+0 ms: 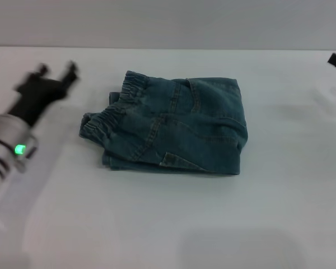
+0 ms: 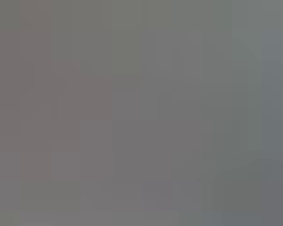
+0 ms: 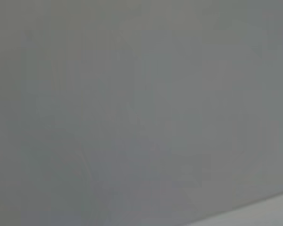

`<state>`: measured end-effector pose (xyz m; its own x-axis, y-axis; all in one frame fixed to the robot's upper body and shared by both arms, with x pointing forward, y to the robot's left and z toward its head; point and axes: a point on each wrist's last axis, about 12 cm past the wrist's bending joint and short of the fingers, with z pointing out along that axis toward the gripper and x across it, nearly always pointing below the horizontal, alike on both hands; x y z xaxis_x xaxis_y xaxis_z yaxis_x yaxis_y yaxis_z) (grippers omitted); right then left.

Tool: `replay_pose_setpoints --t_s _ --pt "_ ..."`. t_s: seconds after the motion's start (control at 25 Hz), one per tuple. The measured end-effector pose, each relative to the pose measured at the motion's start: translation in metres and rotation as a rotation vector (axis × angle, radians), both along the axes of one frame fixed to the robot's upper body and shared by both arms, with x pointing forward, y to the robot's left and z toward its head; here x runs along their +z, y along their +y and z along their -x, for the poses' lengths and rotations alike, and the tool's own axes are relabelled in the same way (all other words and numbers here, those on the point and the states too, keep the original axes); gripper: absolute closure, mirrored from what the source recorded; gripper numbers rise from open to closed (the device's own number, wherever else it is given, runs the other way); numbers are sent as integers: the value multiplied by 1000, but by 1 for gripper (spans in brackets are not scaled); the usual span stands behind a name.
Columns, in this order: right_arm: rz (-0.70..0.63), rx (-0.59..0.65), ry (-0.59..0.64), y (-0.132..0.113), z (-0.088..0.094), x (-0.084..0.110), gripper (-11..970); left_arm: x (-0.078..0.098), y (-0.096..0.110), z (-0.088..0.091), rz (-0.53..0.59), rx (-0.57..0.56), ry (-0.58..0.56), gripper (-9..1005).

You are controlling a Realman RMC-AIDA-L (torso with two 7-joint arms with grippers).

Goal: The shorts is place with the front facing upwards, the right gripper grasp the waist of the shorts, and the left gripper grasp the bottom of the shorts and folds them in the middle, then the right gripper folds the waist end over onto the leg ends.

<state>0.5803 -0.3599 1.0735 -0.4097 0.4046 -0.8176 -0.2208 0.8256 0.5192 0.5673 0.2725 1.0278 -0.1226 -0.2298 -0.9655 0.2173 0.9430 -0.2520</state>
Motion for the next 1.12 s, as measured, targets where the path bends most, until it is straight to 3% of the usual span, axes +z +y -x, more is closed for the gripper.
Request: replay_pose_setpoints --t_s 0.2,0.4,0.48,0.72,1.12 --pt "102 -118 -191 -15 14 1 293 17 39 27 -43 195 -263 256" --pt "317 -370 -444 -34 39 -3 294 27 63 61 -137 343 -446 256" --pt "479 -538 -584 -39 57 -2 295 26 69 69 -147 379 -461 256" --pt "708 -699 -707 -34 69 3 295 23 75 78 -148 412 -457 256" --pt "723 -719 -723 -31 52 13 294 27 74 66 -136 427 -455 256"
